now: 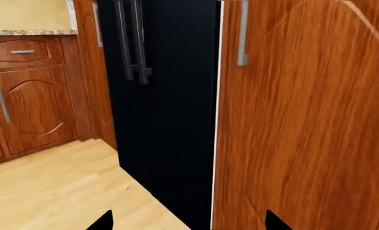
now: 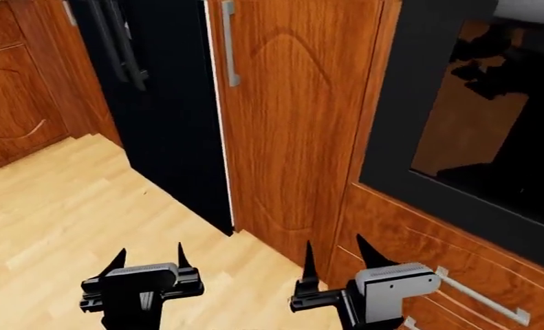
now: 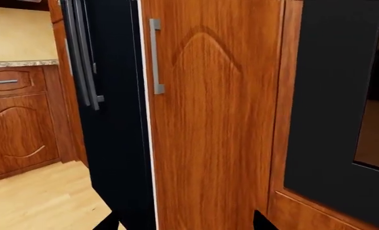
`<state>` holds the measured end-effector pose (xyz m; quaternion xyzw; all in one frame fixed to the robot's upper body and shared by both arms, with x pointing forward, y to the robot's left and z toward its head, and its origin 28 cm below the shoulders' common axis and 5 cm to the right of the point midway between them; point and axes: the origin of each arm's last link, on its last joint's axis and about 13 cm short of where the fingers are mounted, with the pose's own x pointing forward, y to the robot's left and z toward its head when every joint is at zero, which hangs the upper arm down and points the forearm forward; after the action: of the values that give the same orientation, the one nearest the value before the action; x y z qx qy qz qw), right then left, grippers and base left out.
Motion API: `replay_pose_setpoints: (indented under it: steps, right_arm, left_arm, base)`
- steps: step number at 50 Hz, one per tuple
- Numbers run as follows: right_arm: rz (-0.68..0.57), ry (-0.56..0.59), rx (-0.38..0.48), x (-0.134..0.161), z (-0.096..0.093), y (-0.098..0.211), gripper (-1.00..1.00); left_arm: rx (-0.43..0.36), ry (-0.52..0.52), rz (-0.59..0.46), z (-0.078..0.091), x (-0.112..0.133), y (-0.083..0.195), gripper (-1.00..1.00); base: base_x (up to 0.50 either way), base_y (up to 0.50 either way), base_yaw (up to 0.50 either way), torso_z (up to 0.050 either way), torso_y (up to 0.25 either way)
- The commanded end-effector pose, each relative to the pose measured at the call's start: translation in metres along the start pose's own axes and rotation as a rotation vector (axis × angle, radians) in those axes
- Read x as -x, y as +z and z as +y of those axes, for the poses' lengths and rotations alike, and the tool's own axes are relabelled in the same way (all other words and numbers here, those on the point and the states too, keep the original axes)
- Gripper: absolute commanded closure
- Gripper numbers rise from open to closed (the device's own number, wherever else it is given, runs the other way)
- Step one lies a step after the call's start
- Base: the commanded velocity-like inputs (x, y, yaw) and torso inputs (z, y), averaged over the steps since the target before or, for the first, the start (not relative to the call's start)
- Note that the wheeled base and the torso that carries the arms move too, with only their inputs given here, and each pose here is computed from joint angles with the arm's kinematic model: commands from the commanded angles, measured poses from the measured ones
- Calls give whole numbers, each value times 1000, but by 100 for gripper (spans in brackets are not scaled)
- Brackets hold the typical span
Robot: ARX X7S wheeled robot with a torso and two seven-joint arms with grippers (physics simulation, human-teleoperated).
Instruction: Pick the tofu from the counter and place it in the cabinet.
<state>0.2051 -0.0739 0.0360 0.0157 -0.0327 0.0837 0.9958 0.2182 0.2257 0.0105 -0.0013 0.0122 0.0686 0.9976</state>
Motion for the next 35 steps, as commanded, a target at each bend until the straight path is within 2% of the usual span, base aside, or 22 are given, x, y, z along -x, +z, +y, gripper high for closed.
replay_pose_setpoints:
  steps: [1, 35]
  right_arm:
    - [-1, 25, -6, 2, 2, 0, -100]
    - [4, 30, -7, 5, 3, -2, -100]
  left_arm:
    - [-18, 30, 3, 3, 0, -1, -100]
    - [-18, 29, 13, 2, 2, -4, -100]
  base:
    - [0, 0, 500, 0, 0]
    - [0, 0, 500, 0, 0]
